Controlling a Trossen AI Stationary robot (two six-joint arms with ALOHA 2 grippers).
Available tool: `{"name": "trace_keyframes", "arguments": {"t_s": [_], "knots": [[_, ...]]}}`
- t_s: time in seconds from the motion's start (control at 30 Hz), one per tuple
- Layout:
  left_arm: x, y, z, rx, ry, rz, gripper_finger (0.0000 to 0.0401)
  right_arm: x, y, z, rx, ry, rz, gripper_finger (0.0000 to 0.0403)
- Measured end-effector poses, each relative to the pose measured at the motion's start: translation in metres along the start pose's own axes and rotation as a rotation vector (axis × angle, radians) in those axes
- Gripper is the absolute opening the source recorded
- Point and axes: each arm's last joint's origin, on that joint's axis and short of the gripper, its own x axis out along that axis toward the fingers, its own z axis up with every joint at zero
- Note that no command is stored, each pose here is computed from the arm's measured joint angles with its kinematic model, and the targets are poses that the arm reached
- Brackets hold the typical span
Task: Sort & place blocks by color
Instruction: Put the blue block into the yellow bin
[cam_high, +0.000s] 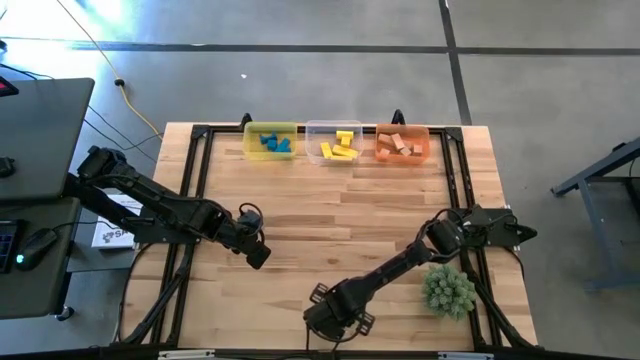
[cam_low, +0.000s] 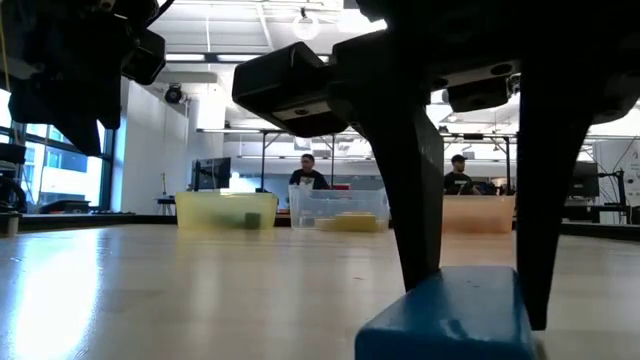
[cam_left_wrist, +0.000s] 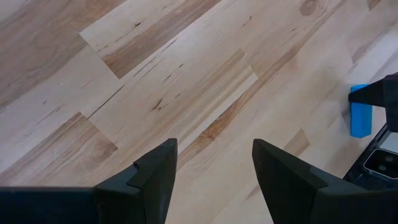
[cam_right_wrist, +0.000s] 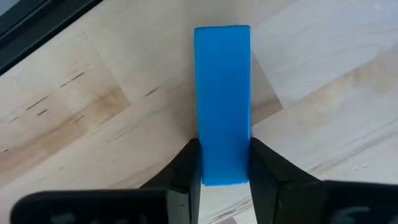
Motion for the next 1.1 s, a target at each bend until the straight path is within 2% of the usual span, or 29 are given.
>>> {"name": "trace_keyframes", "arguments": {"t_s": [0.33,0.53,0.83,1.1], "knots": [[0.000,0.001,0.003,-0.043,0.000,0.002,0.0200,-0.007,-0.022,-0.016,0.062,0.023,-0.015,0.0073],[0.001,0.005,0.016,-0.030,0.022,0.000,0.0200,-0.012,-0.040,-0.030,0.099,0.082,-0.080,0.0073],[0.001,0.022,0.054,-0.014,0.012,0.002,0.0200,-0.024,-0.072,-0.058,0.193,0.097,-0.083,0.0073],[-0.003,0.051,0.094,-0.021,-0.029,0.008,0.0200,-0.048,-0.103,-0.087,0.258,0.085,-0.137,0.0073]]}}
